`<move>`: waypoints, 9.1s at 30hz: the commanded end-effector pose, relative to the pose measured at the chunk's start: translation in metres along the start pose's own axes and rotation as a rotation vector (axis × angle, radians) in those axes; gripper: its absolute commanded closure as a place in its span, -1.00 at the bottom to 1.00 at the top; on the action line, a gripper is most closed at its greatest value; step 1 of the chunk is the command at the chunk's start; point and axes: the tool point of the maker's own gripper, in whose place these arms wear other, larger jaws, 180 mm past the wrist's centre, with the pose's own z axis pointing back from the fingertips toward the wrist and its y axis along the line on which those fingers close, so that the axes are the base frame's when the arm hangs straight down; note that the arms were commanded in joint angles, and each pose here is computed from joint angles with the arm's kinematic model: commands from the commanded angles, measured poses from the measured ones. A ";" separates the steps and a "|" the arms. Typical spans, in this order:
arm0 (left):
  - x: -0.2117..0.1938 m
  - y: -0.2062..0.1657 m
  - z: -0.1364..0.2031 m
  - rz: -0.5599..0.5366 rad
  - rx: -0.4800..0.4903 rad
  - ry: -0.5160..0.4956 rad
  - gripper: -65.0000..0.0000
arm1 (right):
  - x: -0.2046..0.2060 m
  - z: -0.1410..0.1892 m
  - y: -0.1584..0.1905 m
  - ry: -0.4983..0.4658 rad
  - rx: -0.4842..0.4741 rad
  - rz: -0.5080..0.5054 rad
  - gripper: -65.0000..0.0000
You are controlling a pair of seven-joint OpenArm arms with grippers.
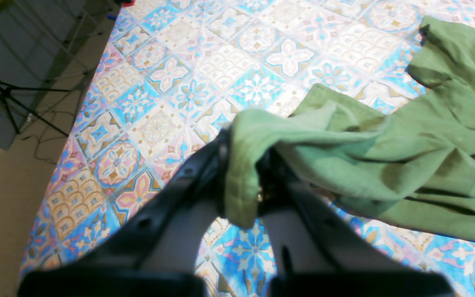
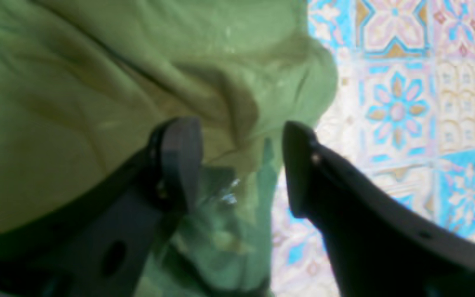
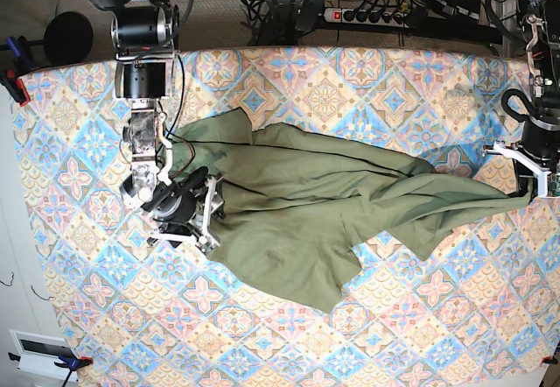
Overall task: Layout the t-shirt on the table in an organized manner, then fold the t-shirt properly
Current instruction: 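Pull the grasped hem with the right gripper away from the left gripper, then lift the green t-shirt high with both grippers, stretching it between them, then swing the t-shirt down and lay it flat with both grippers, then release the t-shirt edge from both grippers, then lower both grippers onto the t-shirt body and grasp fabric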
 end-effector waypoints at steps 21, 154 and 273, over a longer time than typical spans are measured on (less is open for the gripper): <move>0.010 0.003 0.003 -0.027 0.005 -0.035 1.00 | 0.064 -0.045 -0.064 -0.178 0.078 -0.228 -0.03; 0.248 -0.039 -0.029 -0.227 -0.104 -0.552 1.00 | 0.144 0.337 -0.343 -0.495 -0.773 -0.127 0.97; -0.016 -0.196 -0.194 -0.066 -0.227 0.210 -0.12 | -0.099 0.142 -0.081 0.131 -0.312 -0.040 0.40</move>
